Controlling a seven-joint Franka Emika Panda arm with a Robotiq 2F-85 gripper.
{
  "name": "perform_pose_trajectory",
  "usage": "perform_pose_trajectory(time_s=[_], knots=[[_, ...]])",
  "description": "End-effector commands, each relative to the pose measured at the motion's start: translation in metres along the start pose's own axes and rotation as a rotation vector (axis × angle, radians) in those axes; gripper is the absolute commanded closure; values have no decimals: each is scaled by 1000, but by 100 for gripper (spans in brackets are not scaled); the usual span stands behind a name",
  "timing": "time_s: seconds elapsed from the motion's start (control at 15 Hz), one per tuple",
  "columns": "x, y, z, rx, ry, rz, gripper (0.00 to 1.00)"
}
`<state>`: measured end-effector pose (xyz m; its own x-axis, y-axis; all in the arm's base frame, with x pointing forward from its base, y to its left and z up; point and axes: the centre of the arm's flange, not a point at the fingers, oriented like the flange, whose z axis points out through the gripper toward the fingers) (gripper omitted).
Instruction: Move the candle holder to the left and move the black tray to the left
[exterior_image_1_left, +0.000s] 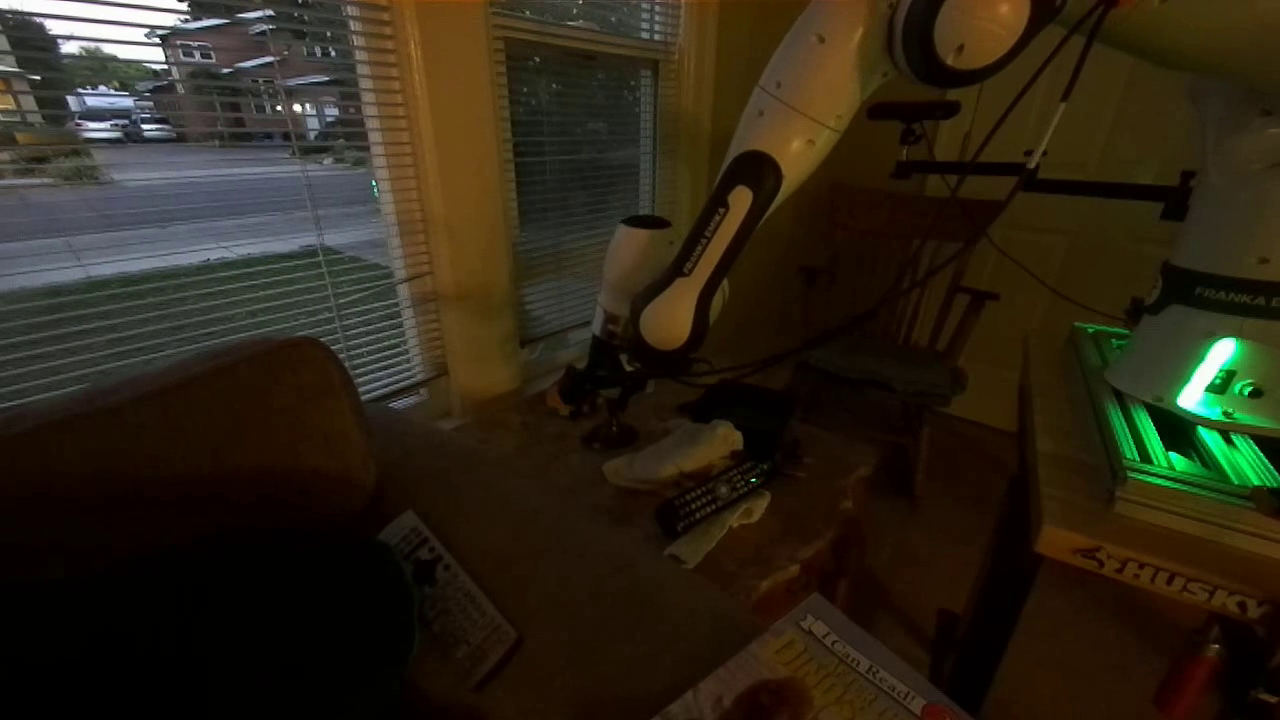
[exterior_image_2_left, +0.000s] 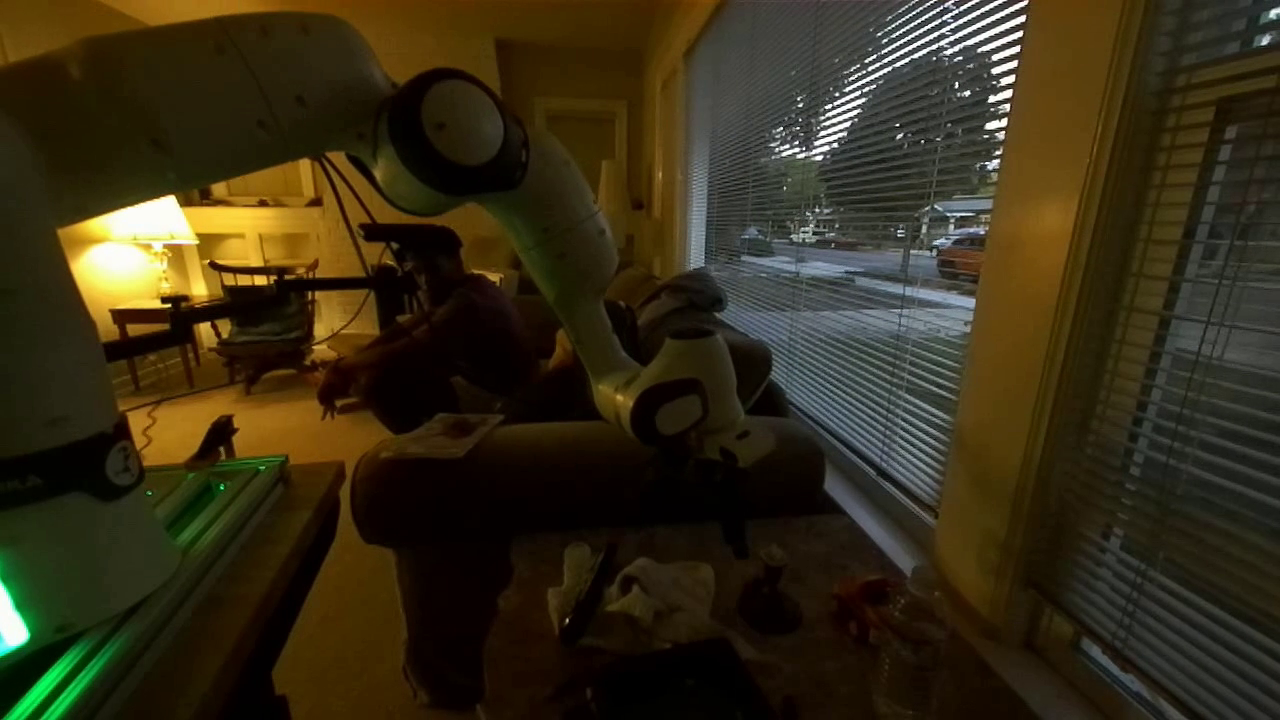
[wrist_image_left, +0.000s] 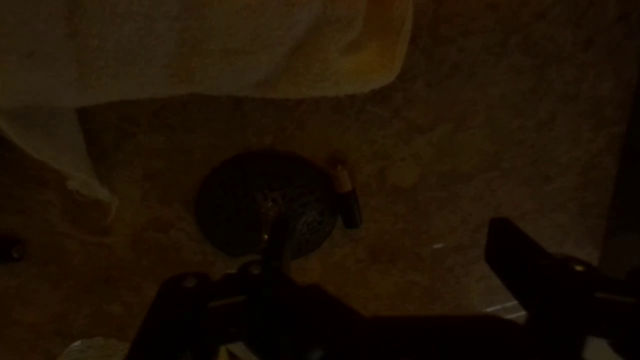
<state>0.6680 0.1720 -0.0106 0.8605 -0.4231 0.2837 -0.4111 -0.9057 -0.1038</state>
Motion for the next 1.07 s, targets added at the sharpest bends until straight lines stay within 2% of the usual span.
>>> perform_pose_trajectory(time_s=[0.0, 1.0], knots=[[3, -10, 26, 20, -10, 30, 0], [13, -2, 57, 26, -87, 33, 0]])
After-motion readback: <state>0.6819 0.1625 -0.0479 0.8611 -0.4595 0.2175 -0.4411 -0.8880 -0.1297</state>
